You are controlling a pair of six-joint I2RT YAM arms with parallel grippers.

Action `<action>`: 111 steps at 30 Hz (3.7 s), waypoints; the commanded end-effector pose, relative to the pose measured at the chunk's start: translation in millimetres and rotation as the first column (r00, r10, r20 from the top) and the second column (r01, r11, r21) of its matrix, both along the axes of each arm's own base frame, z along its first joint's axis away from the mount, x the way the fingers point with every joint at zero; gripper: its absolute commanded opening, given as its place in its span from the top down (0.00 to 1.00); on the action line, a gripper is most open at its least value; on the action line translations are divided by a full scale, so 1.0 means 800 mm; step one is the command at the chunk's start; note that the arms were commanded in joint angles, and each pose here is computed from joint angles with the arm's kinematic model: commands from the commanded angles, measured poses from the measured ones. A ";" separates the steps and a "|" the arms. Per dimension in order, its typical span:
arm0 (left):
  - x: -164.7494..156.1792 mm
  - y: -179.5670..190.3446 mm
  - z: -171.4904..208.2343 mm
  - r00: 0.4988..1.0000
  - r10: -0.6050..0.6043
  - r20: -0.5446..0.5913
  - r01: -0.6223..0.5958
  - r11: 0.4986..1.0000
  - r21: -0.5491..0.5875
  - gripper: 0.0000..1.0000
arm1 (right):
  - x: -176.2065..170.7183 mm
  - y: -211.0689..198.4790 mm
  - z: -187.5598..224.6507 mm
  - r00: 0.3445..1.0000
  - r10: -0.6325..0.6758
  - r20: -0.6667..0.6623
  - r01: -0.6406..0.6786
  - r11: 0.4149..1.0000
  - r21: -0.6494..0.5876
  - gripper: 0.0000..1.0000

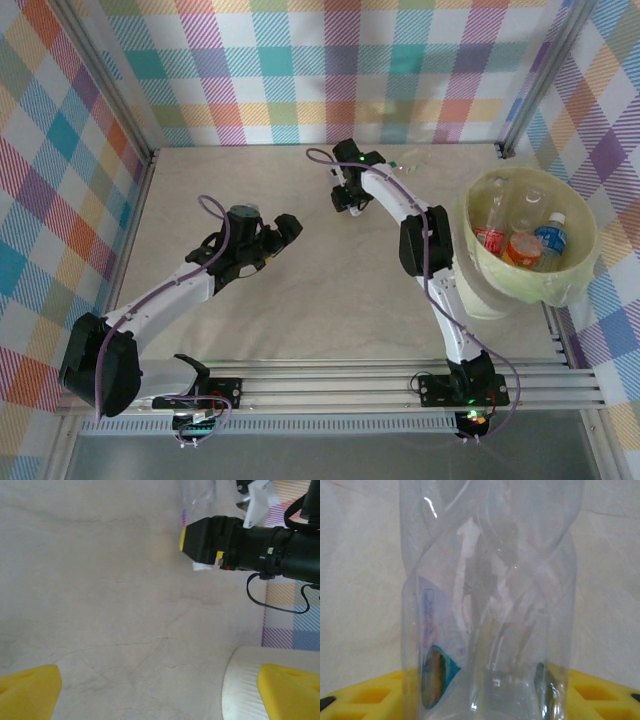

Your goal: Put the plastic bottles in the bin

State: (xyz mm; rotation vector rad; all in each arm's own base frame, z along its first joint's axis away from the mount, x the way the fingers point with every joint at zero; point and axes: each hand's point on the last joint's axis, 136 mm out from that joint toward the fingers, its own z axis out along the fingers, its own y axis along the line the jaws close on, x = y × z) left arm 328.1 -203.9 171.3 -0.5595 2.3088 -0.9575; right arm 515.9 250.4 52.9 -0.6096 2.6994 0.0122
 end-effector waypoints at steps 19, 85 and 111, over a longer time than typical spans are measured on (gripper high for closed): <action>-0.043 -0.135 0.123 0.801 -0.437 0.408 0.474 0.880 0.013 0.00 | -0.205 -0.029 0.284 0.929 -0.025 0.369 -0.101 0.943 0.318 0.52; 0.000 -0.252 0.094 0.824 -0.514 0.238 0.548 0.830 -0.105 0.00 | -0.369 -0.452 0.369 0.529 -0.703 0.475 0.750 0.649 0.127 0.15; 0.001 -0.227 0.086 0.860 -0.458 0.225 0.476 0.879 -0.029 0.00 | -0.345 -0.439 0.362 0.544 -0.753 0.370 0.742 0.638 0.207 0.16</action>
